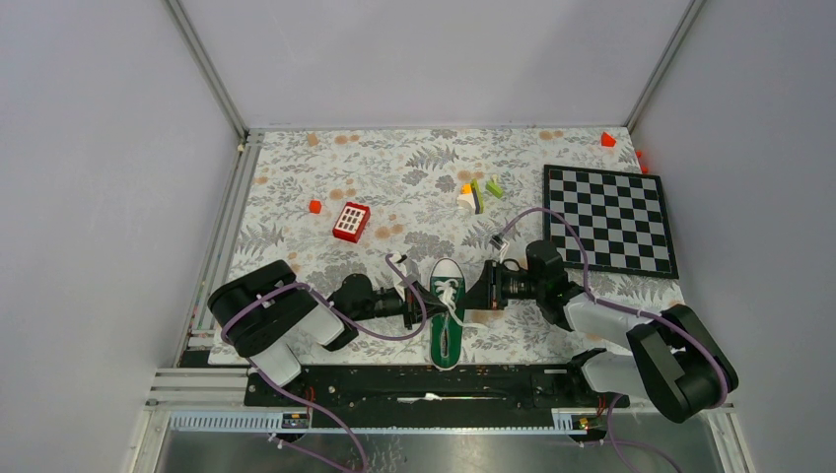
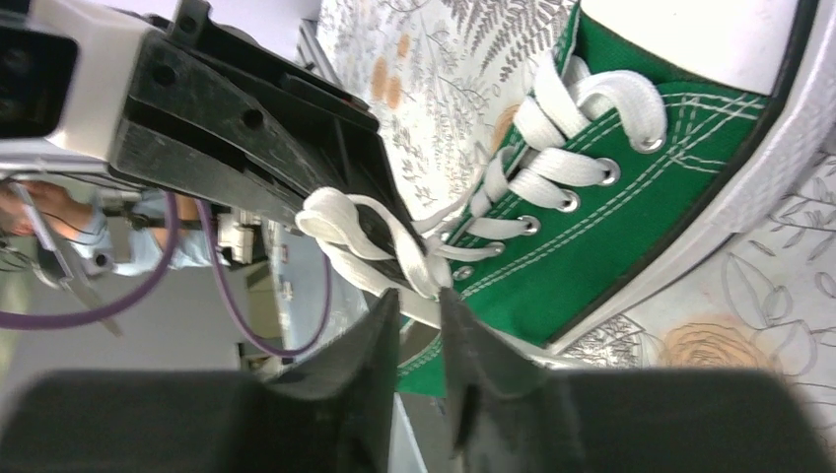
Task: Tie the shoes
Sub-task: Cross the shoelace with the shoelace.
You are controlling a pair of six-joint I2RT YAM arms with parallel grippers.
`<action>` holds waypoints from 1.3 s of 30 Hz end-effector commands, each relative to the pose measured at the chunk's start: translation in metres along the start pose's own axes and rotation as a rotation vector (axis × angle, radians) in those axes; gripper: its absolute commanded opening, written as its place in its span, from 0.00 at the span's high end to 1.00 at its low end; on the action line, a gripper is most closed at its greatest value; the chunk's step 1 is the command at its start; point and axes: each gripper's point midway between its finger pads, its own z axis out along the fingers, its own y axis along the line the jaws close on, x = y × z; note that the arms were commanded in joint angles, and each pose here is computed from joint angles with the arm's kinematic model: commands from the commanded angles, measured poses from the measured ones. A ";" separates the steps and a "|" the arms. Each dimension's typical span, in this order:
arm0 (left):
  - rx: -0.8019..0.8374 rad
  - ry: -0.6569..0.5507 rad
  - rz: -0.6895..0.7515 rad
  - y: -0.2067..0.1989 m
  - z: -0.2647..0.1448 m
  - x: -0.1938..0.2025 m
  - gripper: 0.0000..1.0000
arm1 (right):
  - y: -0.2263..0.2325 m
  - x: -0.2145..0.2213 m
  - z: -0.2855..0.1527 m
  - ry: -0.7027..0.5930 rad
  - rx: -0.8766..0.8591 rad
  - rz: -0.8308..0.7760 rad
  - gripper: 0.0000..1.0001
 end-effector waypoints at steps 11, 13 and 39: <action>0.036 -0.073 0.043 -0.006 0.003 -0.023 1.00 | 0.000 -0.002 0.008 0.038 0.017 -0.052 0.55; 0.038 -0.074 0.042 -0.007 0.003 -0.024 1.00 | 0.002 -0.003 0.011 0.045 0.010 -0.055 0.54; -0.054 -0.100 0.000 0.006 0.000 -0.027 1.00 | 0.014 -0.002 0.011 0.020 -0.036 -0.061 1.00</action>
